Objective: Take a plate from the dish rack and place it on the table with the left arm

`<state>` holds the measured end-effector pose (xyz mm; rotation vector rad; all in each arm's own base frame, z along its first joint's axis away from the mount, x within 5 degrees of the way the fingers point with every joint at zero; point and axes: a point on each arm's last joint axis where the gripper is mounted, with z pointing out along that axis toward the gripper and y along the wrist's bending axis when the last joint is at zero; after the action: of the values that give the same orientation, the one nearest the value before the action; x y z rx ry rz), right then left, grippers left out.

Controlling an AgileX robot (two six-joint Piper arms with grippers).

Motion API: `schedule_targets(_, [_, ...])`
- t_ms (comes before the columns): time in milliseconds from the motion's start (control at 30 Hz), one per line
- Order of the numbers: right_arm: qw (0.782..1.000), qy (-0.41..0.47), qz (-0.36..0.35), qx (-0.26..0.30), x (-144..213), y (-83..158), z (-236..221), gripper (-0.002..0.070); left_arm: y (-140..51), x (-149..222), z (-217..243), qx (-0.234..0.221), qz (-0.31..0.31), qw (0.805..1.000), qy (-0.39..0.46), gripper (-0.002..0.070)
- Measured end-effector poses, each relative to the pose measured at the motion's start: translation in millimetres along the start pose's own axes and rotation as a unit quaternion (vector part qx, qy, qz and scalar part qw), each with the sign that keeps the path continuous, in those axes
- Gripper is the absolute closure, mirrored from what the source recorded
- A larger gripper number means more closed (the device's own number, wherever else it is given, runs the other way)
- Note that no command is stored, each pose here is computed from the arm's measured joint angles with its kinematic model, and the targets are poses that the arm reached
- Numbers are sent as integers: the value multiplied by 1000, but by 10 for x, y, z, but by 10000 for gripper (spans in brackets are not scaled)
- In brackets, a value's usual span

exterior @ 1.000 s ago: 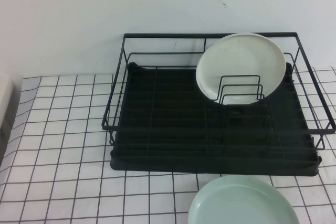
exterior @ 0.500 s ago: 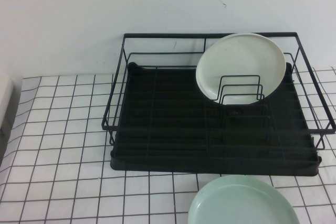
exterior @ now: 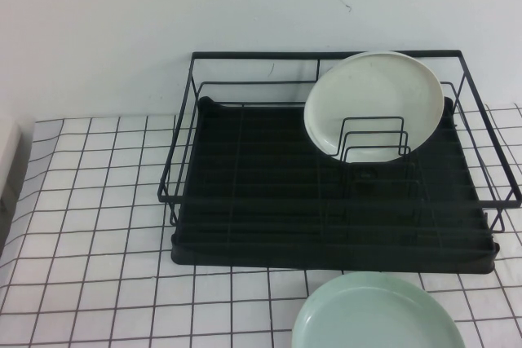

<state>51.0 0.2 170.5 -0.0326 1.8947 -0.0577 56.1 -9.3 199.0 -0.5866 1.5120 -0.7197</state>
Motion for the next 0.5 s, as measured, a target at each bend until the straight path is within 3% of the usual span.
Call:
schedule_targets(200, [1000,0,0,0,0,0,0,678,-54,1,-9,11,18,1000,17,678])
schedule_targets(333, [1000,0,0,0,0,0,0,678,-396,-186,-44,47,75,995,51,678])
schedule_targets(500, [1000,0,0,0,0,0,0,678,-857,-511,91,46,174,974,136,678])
